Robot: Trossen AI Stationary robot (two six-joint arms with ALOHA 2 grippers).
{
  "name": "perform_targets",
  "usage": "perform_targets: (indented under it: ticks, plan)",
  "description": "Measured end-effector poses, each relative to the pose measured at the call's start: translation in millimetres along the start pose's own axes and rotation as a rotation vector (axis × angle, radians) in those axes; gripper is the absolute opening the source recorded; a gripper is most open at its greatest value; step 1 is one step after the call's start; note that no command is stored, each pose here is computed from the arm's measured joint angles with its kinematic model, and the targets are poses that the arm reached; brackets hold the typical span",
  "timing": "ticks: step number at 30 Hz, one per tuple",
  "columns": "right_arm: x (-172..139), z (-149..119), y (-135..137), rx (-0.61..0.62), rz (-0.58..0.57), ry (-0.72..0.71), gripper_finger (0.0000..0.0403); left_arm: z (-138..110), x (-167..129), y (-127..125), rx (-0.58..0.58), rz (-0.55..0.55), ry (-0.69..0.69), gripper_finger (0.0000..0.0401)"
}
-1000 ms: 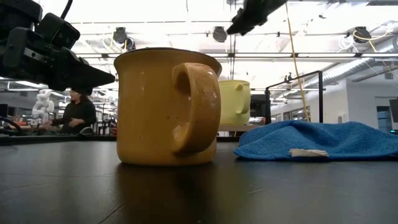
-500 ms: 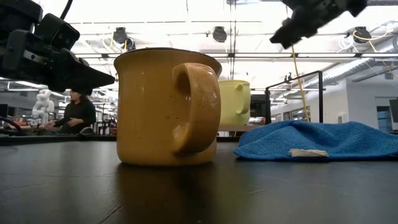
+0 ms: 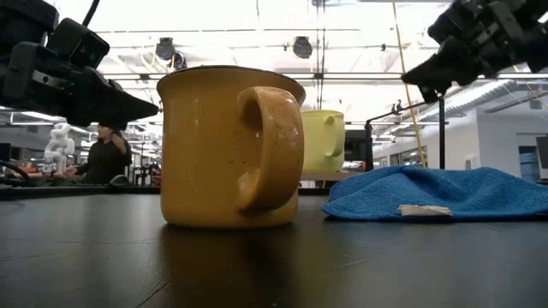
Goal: Stack small to large cups/mugs on shelf
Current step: Put the orange mug on the shelf
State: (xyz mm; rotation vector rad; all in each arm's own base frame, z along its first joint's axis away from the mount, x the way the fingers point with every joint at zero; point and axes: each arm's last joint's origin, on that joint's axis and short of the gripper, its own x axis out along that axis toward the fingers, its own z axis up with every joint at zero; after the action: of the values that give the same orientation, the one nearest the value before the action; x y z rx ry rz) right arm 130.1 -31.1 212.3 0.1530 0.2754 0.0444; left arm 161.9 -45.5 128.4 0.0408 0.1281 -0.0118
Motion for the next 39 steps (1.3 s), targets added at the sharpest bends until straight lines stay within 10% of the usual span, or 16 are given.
perform_targets:
  ticks: [24, 39]
  plan:
    - [6, -56, -6, 0.068, -0.004, -0.127, 0.0000, 0, 0, 0, 0.000, 0.009, -0.003, 0.0026]
    - [10, -51, 25, 0.018, 0.282, -0.156, 0.0000, 0, 0, -1, 0.002, -0.027, -0.005, 0.0026]
